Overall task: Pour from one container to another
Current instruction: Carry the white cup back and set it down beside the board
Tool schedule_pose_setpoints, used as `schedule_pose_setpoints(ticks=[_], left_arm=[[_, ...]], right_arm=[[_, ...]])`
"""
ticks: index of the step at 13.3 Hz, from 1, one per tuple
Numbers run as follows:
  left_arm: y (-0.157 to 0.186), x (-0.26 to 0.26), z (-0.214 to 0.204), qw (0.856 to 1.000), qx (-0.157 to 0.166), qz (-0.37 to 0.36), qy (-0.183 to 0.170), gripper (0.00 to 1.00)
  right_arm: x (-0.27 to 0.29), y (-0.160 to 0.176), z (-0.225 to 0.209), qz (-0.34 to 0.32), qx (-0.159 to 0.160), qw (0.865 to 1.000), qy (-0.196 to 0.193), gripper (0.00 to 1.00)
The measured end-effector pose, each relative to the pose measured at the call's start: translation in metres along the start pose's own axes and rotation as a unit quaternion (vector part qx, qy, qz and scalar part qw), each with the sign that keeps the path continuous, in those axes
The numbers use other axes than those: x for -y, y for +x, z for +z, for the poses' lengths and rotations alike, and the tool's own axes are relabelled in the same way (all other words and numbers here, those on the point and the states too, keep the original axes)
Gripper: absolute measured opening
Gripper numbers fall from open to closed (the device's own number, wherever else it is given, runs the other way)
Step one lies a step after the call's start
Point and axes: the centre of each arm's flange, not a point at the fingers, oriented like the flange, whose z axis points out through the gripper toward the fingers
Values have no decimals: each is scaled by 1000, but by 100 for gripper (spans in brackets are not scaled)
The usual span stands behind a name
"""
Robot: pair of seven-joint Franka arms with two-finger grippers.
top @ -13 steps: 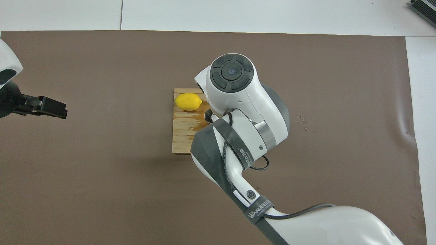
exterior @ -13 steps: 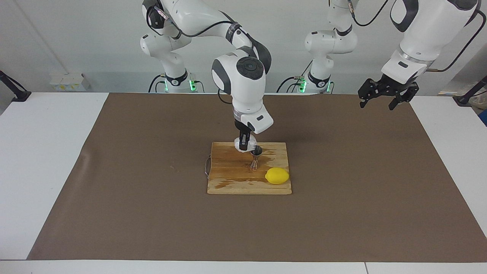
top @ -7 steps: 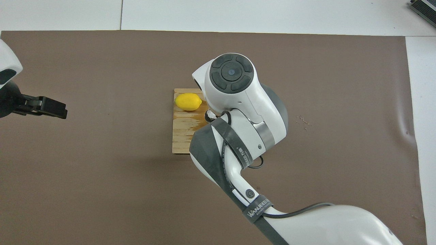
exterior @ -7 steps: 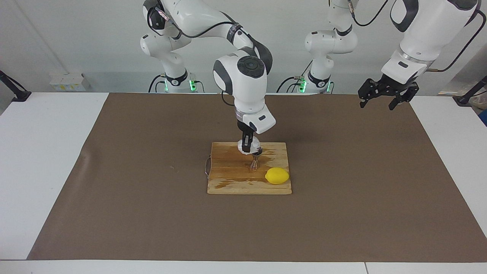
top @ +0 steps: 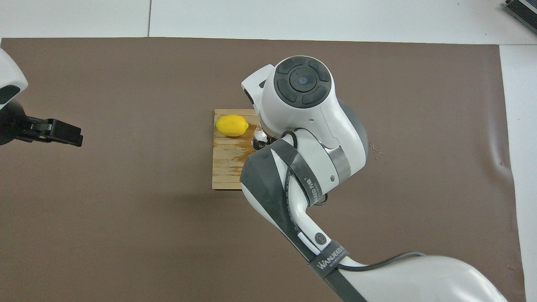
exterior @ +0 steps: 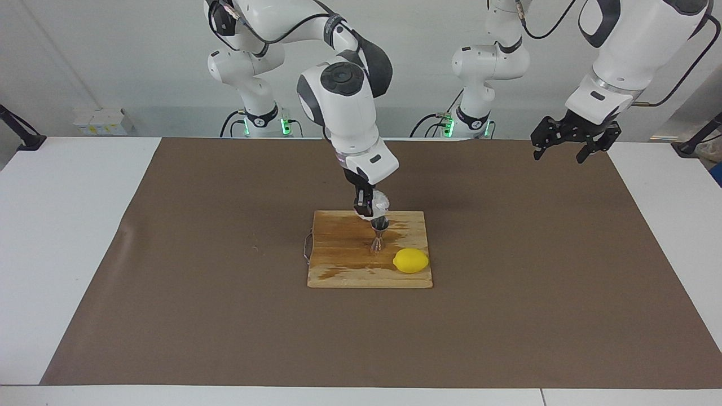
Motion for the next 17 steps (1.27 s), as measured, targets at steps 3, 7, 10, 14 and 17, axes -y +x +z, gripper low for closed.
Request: schedule_pose_setpoints(ticks=[3,7,10,14,17], left_arm=[[0,0,0,1000,0,0,0,100],[0,0,0,1000,0,0,0,100],[0,0,0,1000,0,0,0,100],[0,0,0,1000,0,0,0,100],[0,0,0,1000,0,0,0,100]], right_arm=[[-25,-46,11,-26,-53,998,13,48],[-58,-135,22,-40,-142,989,30,48],[-65,-199,27,-57,-196,979,23,48],[-54,-301,62,-96,-236,967,11,48],[-38,-377,92,-108,-241,964,14,48]])
